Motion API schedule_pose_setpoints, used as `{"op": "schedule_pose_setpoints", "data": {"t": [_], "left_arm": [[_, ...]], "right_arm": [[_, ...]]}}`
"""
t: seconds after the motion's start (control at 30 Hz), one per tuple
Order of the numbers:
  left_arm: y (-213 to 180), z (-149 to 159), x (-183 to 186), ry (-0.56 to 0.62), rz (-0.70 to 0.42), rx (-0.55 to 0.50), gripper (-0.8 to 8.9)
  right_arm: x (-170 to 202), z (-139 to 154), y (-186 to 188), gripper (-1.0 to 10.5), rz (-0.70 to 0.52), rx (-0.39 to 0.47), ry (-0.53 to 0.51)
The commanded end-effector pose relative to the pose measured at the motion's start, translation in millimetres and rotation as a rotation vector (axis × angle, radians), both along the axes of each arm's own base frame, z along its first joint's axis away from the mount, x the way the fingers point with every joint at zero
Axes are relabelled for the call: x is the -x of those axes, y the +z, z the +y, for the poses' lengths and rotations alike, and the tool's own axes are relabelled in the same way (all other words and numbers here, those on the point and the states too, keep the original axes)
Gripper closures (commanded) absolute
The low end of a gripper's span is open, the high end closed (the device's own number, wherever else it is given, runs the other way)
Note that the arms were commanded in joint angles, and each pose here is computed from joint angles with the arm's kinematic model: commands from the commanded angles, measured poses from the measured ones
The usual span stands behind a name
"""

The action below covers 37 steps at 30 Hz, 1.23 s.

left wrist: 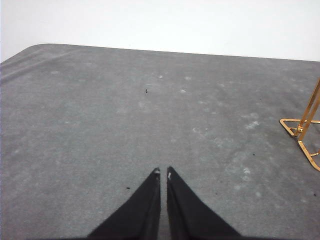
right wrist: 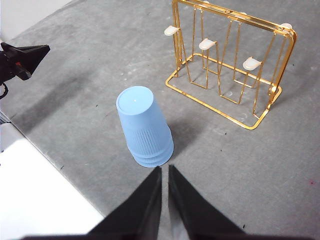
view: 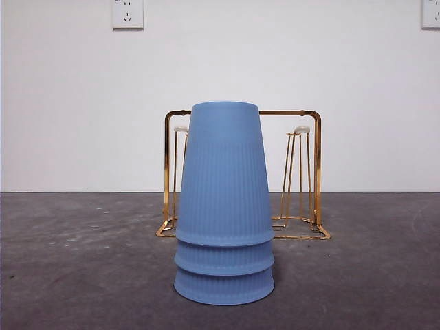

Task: The left arm pick up the left cup on cup holder and place it on desk, then the right arm insert the right cup into the first cup, and then the left arm insert the mid cup into the first cup

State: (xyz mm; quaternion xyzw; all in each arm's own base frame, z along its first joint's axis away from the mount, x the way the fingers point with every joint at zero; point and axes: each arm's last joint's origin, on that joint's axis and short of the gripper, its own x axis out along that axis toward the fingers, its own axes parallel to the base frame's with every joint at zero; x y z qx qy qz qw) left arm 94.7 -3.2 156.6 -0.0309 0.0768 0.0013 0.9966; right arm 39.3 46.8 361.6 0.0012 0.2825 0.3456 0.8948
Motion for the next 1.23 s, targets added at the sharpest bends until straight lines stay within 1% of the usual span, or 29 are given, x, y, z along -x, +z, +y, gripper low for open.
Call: {"op": "schedule_pose_setpoints", "data": {"t": [0.03,0.07,0.1,0.13,0.23,0.27,0.37,0.43,0.5,0.57,0.63,0.8,0.87,1.0,1.1,1.23], "left_arm": [[-7,0,-1,0.001,0.024,-0.014,7.97],[-7,0,-1,0.001,0.024,-0.014,7.97],[-7,0,-1,0.001,0.024,-0.014,7.97],[-7,0,-1,0.001,0.024,-0.014,7.97],[-7,0,-1,0.001,0.024,-0.014,7.97],[-7,0,-1,0.001,0.024,-0.014,7.97],[-7,0,-1,0.001,0.024,-0.014,7.97],[-7,0,-1,0.001,0.024,-0.014,7.97],[-7,0,-1,0.001,0.024,-0.014,7.97],[-7,0,-1,0.001,0.024,-0.014,7.97],[-7,0,-1,0.001,0.024,-0.014,7.97],[-7,0,-1,0.001,0.024,-0.014,7.97],[-7,0,-1,0.001,0.024,-0.014,7.97],[-7,0,-1,0.001,0.024,-0.014,7.97],[-7,0,-1,0.001,0.024,-0.014,7.97],[-7,0,-1,0.001,0.024,-0.013,7.97]], "right_arm": [[-1,1,3,9.3,-0.023,-0.014,-0.002],[-3,0,2,9.3,-0.054,0.02,-0.039],[-7,-2,-1,9.3,-0.095,0.069,-0.104],[-12,-2,-5,9.3,-0.107,0.082,-0.154],[-32,-2,-27,9.3,-0.154,0.031,-0.333],[-38,-5,-37,9.3,-0.177,0.013,-0.399],[-48,-15,-66,9.3,-0.253,-0.031,-0.551],[-51,-23,-88,9.3,-0.337,-0.029,-0.614],[-54,-28,-109,9.3,-0.397,-0.01,-0.661],[-56,-32,-129,9.3,-0.456,0.007,-0.7],[-57,-36,-145,9.3,-0.489,0.015,-0.731],[-58,-43,-178,9.3,-0.464,0.047,-0.767],[-58,-45,-189,9.3,-0.455,0.068,-0.764],[-58,-47,-204,9.3,-0.45,0.066,-0.755],[-57,-48,-210,9.3,-0.448,0.094,-0.724],[-57,-48,-212,9.3,-0.445,0.131,-0.713]]}}
